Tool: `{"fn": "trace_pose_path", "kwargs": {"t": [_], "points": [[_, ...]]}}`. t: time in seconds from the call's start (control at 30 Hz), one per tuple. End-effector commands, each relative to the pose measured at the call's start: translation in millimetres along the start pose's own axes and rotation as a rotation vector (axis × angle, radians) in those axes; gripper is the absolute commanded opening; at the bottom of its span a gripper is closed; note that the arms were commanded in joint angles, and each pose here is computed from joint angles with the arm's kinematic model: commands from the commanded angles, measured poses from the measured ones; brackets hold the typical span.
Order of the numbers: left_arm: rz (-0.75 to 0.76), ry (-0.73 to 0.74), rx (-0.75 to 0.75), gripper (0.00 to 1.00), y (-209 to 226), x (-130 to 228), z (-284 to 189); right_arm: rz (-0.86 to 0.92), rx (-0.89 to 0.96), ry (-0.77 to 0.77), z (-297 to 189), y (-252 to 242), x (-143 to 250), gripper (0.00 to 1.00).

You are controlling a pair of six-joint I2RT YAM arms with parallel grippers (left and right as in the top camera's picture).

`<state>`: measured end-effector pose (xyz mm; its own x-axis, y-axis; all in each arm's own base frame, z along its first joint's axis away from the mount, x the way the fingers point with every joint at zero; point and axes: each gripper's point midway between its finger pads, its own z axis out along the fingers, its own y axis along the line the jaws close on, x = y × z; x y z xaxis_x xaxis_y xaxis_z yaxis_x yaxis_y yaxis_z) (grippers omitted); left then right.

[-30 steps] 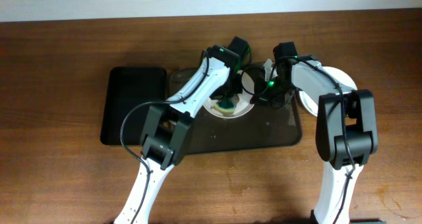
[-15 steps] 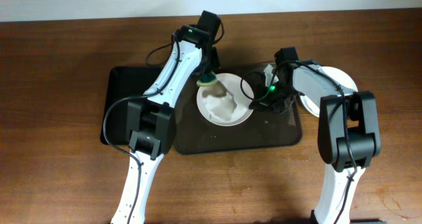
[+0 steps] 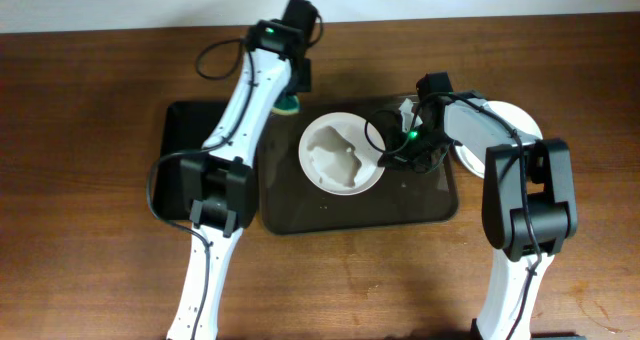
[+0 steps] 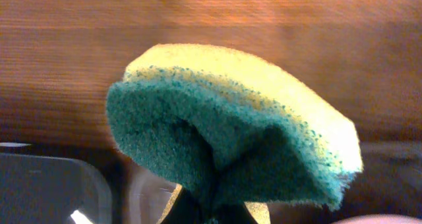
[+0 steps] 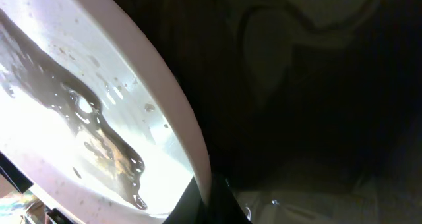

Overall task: Clean dirty plates on tray and stack at the side
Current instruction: 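Scrub the held pink plate with the sponge in the left gripper, then carry the pink plate right with the right gripper and stack it on the pile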

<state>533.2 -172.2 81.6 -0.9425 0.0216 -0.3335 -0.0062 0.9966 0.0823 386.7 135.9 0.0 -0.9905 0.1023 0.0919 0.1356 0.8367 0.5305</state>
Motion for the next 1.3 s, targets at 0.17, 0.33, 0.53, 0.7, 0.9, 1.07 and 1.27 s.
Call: {"fn": "trace_pose_path", "kwargs": {"t": [0.17,0.33,0.53,0.7,0.9,1.07,1.27], "points": [[0.030,0.162,0.036,0.00,18.6,29.7,-2.2,-0.037,0.305,0.016,-36.6,-35.9,14.8,0.04],[0.130,0.227,0.284,0.00,-20.5,43.9,-11.2,-0.042,0.522,-0.205,-122.8,-28.7,7.9,0.04],[0.131,0.230,0.294,0.00,-23.2,44.7,-11.9,-0.042,0.840,-0.468,-189.2,-6.5,22.5,0.04],[0.130,0.230,0.294,0.00,-23.2,44.7,-11.9,-0.104,1.097,-0.618,-209.8,16.5,36.4,0.04],[0.130,0.226,0.294,0.00,-23.4,43.9,-11.8,-0.239,1.331,-0.809,-233.3,55.8,57.8,0.04],[0.130,0.226,0.295,0.00,-23.5,43.8,-11.8,-0.268,1.421,-0.906,-249.6,67.7,73.2,0.04],[0.121,0.193,0.296,0.00,-18.9,34.6,-19.8,-0.064,1.295,-0.952,-244.7,54.7,86.0,0.04]]}}
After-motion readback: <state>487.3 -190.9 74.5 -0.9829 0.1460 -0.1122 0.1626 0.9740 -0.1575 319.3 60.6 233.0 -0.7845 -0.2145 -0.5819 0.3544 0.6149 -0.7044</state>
